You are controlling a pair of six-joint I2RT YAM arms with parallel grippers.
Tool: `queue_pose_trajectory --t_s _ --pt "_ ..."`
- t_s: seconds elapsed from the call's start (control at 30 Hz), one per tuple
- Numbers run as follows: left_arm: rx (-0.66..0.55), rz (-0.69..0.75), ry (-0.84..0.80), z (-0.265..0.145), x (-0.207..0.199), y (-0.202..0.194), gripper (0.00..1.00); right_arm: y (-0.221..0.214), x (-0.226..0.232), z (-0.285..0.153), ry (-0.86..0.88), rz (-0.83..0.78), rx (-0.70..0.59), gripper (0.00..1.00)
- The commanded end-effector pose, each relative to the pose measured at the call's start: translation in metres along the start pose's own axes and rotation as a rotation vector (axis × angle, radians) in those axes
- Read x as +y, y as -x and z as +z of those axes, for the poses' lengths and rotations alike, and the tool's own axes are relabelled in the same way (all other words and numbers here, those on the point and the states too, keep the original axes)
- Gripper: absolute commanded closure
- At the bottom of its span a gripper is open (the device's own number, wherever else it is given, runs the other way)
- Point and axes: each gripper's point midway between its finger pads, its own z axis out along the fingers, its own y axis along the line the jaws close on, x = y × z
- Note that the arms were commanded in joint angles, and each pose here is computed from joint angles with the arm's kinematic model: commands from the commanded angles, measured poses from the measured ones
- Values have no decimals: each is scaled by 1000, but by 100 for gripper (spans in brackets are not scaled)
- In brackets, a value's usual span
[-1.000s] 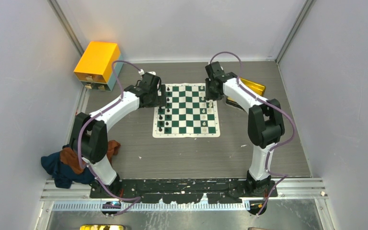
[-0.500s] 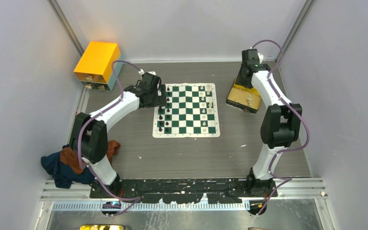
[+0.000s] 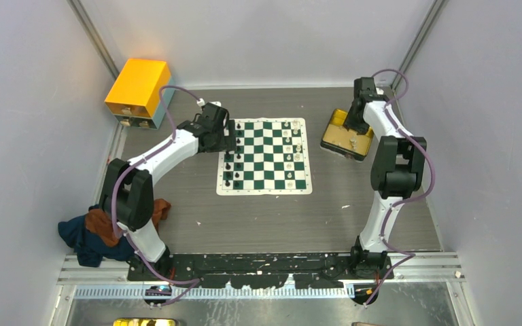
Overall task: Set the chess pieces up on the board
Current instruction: Pick up the chess piece from the storage box.
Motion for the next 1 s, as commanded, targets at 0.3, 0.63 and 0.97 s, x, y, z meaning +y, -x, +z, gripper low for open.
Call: queue_pose_trajectory --t_s 0.3,0.63,0.97 --pt "-38 3 1 3 -7 18 1 21 -6 18 17 68 -33 56" --pt "-35 6 5 6 -8 20 1 21 -5 29 23 72 -15 57" --pt "-31 11 7 9 -9 20 1 22 -8 36 23 79 1 62"
